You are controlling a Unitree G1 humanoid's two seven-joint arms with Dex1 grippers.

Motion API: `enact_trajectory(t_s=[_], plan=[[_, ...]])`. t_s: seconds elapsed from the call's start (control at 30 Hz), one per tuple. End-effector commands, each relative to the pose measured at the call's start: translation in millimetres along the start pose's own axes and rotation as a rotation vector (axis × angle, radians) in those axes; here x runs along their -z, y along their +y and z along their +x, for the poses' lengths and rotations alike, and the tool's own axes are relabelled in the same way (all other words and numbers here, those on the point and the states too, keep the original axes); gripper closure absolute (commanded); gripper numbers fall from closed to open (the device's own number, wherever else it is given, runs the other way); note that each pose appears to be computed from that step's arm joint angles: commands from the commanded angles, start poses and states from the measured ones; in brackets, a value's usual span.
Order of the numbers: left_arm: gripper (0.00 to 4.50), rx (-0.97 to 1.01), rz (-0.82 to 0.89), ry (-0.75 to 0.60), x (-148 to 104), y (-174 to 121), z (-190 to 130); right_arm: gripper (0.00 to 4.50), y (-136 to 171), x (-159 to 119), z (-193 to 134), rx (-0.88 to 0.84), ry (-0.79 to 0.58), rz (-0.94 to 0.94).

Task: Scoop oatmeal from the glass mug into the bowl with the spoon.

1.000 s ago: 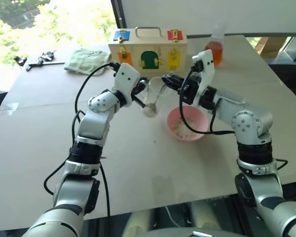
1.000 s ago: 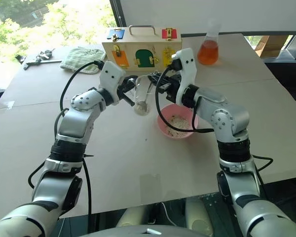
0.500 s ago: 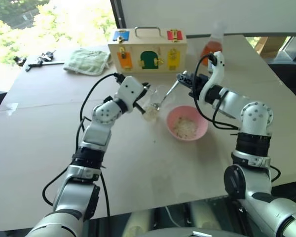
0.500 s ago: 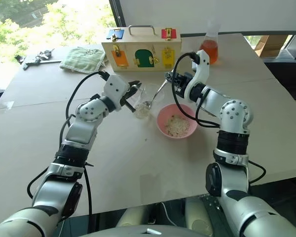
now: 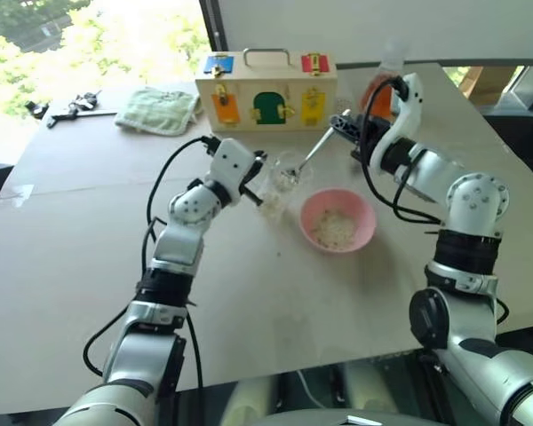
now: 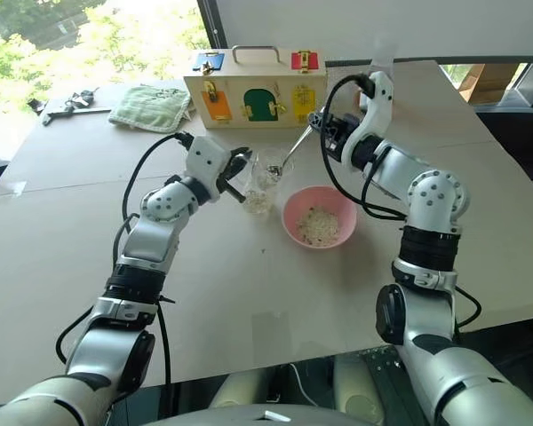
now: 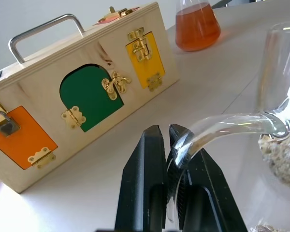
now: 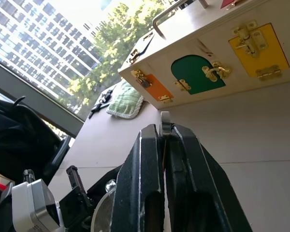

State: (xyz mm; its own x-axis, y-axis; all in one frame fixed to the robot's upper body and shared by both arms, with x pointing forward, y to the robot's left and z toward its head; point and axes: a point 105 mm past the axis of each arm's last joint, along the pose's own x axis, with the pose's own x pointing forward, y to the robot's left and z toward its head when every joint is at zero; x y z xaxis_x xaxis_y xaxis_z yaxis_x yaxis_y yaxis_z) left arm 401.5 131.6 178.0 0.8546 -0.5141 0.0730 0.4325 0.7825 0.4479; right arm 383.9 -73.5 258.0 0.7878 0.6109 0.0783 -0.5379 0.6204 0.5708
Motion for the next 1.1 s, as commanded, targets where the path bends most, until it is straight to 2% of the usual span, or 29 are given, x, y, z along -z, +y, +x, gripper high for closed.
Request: enact_trajectory(t_s=[0.03,0.3,0.53,0.83,1.1], plan=[[4.46,-0.045,-0.029,-0.079,-18.8,7.1,-3.2,4.50,7.0,-28.4,-6.7,0.002,-0.105,-0.039],[4.46,-0.108,-0.105,-0.127,-22.9,9.7,-5.1,4.50,5.9,-36.4,-10.0,0.020,-0.137,0.004],[4.46,-0.146,-0.068,-0.199,-27.9,6.4,-8.1,4.50,6.1,-51.8,-17.3,0.037,-0.176,0.013],[4.46,-0.181,-0.046,-0.187,-14.5,6.0,-9.5,4.50,11.1,-58.1,-20.3,0.032,-0.189,0.014],[4.46,-0.200,-0.060,-0.186,-12.6,9.1,-9.2,4.50,17.5,-59.0,-20.9,0.016,-0.197,0.023]])
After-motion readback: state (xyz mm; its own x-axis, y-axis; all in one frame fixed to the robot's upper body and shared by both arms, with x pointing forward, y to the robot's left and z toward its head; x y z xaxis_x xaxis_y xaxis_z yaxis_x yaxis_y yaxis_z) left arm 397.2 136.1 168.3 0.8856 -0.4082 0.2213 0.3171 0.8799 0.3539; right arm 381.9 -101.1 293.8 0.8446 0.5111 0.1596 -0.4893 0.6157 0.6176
